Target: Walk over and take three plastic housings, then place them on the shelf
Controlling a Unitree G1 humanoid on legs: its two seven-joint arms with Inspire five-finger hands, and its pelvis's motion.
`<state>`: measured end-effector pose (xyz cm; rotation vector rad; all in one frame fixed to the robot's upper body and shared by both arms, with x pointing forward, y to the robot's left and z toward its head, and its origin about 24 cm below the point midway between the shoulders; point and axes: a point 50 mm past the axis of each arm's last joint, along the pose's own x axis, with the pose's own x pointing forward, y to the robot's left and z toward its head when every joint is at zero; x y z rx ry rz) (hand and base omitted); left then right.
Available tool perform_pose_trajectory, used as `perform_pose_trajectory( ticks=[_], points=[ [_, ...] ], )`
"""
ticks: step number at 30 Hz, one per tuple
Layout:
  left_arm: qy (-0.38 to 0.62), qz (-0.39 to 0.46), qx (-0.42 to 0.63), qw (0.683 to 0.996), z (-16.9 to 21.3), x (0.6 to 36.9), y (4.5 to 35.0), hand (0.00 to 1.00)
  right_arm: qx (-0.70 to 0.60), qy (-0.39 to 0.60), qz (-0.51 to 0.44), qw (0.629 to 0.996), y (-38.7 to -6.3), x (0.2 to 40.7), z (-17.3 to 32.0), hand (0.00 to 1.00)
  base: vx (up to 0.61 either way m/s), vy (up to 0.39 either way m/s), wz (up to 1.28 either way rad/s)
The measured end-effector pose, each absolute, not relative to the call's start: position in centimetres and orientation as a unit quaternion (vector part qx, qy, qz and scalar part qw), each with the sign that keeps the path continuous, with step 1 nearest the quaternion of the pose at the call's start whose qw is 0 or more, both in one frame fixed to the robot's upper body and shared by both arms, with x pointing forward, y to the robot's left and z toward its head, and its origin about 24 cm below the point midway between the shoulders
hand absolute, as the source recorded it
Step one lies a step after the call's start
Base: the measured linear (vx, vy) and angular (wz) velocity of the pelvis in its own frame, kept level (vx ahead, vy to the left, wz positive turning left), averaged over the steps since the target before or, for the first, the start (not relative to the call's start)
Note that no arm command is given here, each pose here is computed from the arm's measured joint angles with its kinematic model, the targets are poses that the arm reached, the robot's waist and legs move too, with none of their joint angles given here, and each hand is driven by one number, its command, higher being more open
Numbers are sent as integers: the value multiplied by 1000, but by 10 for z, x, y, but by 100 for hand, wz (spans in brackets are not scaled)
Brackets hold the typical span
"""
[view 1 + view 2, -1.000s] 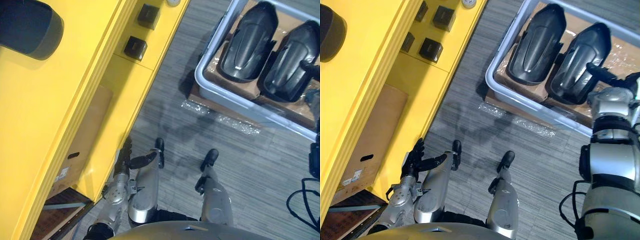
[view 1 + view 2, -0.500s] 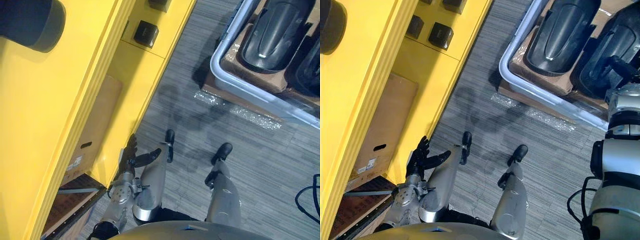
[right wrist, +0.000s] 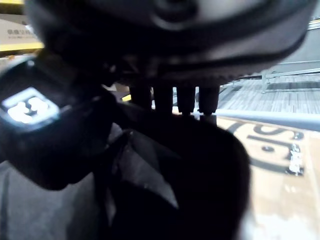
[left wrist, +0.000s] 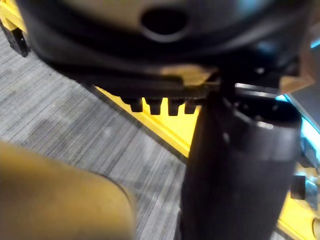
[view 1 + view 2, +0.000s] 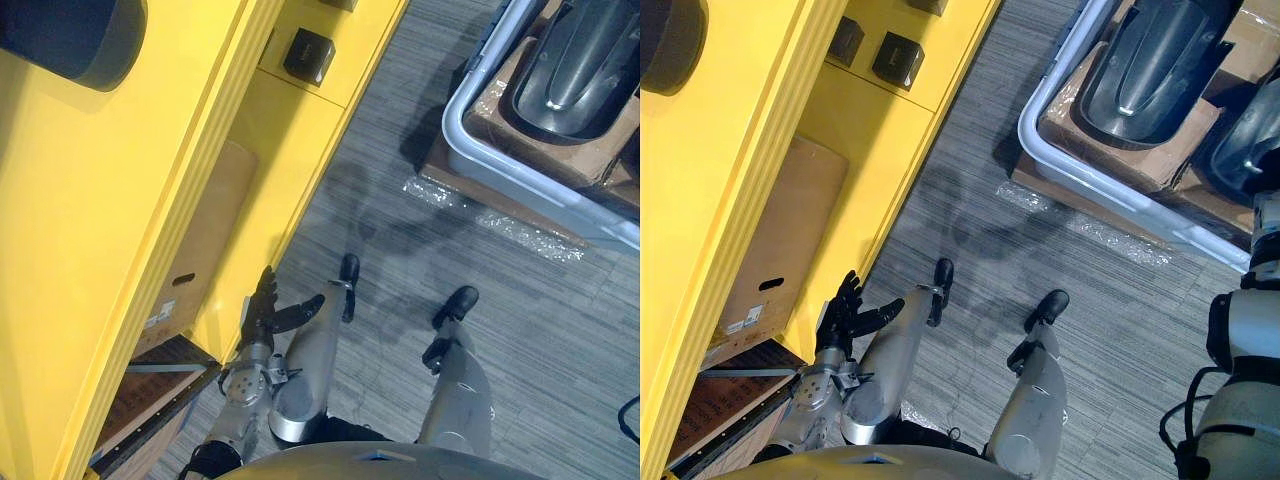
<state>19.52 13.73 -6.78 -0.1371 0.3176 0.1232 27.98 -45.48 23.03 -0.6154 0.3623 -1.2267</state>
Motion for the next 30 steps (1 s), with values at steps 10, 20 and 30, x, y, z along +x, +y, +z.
perform_pose_trajectory(
  ticks=[10,20,30],
  points=[
    [124,76,-96,985,-56,201,134,100,-270,151,-507,804,-439,299,211,0,-20,-24,5],
    [83,108,-105,985,-39,203,149,100,-274,145,-474,824,-417,317,188,0,-9,-15,0],
    [-21,53,-78,995,13,221,158,100,-322,48,-463,824,-392,335,212,0,11,-26,-4]
  ],
)
